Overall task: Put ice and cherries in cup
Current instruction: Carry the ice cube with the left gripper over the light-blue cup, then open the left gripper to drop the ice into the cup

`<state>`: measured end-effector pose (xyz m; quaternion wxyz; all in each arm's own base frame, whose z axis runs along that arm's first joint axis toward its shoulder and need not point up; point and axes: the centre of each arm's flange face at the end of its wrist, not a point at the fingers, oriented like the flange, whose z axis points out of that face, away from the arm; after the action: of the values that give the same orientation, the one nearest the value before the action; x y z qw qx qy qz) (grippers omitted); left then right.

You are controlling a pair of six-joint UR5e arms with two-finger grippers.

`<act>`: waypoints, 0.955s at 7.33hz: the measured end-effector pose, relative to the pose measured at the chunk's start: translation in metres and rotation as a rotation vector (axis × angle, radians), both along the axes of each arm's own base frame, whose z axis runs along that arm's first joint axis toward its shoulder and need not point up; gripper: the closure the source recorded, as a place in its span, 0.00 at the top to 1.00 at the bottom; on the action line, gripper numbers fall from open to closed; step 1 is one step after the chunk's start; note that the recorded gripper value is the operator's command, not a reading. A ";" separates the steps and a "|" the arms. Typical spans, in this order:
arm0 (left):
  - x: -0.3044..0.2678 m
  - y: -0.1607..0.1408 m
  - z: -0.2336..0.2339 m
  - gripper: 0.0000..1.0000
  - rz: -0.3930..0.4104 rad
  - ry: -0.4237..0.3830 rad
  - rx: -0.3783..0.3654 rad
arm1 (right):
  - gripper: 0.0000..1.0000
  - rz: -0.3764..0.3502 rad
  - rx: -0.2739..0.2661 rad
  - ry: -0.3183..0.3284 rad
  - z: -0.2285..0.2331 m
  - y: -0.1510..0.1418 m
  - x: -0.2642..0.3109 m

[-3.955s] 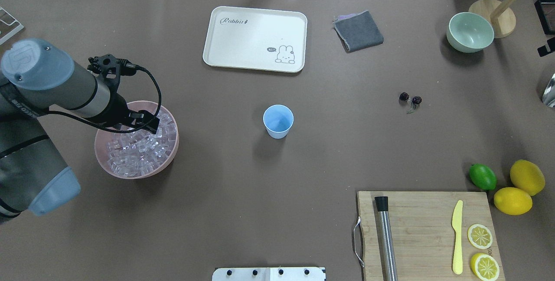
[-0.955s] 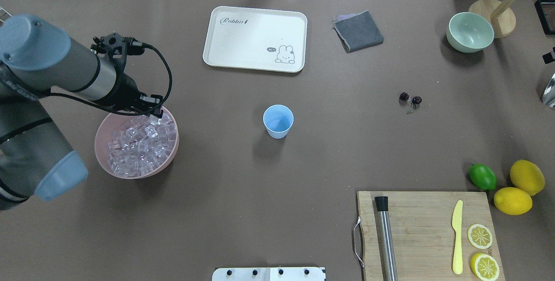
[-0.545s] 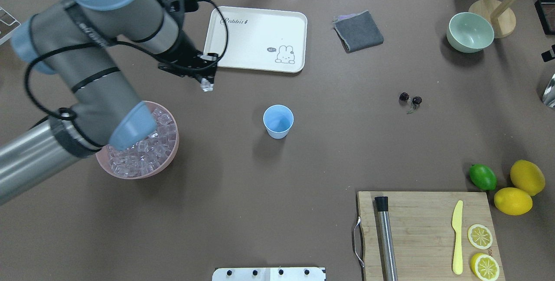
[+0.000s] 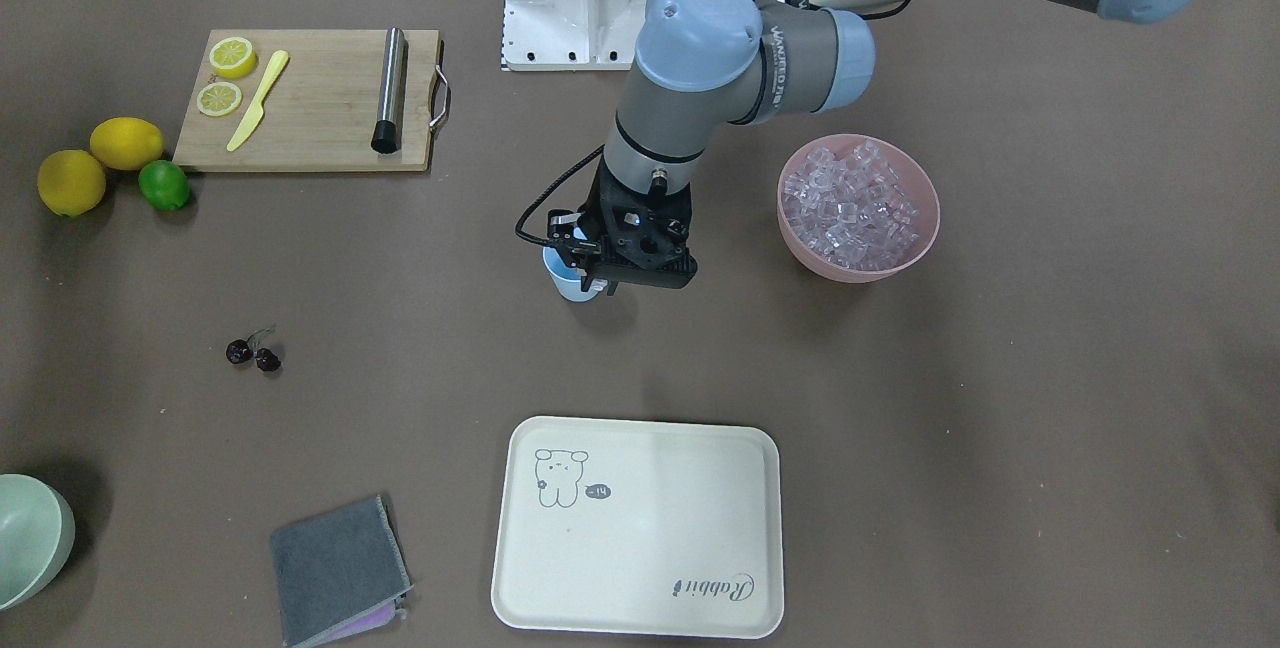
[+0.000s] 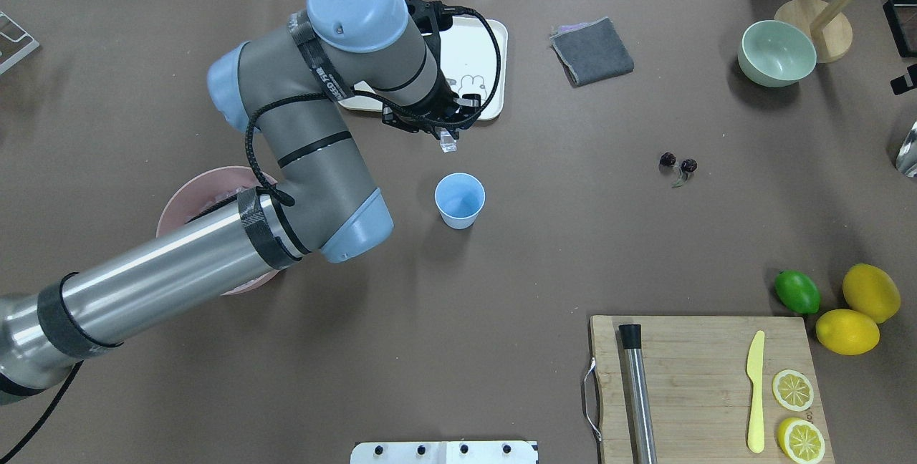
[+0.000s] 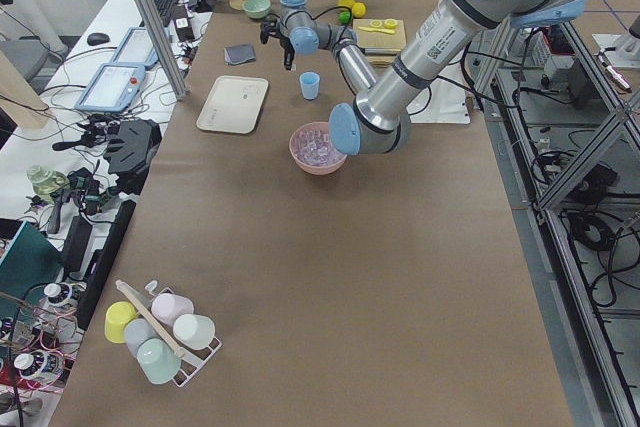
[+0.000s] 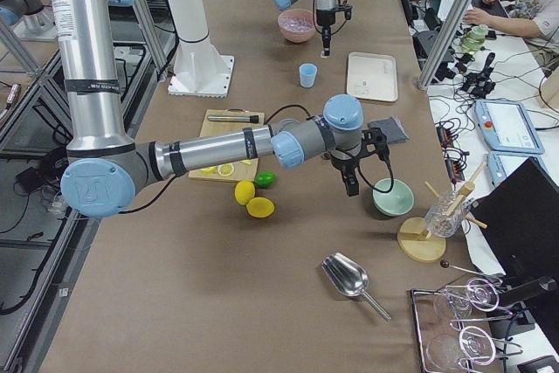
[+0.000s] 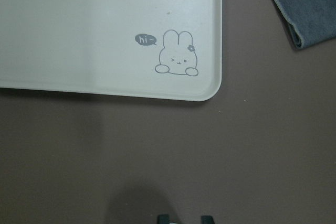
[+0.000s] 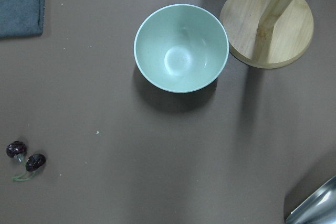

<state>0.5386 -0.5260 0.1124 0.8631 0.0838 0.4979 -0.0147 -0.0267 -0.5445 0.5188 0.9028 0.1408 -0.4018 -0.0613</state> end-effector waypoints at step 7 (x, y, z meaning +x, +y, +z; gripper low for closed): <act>0.040 0.036 0.021 0.93 0.022 -0.014 0.026 | 0.99 0.016 -0.015 -0.008 -0.004 -0.003 -0.001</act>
<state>0.5788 -0.4903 0.1336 0.8655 0.0896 0.4929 0.0019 -0.0281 -0.5480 0.5153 0.9027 0.1374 -0.4045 -0.0503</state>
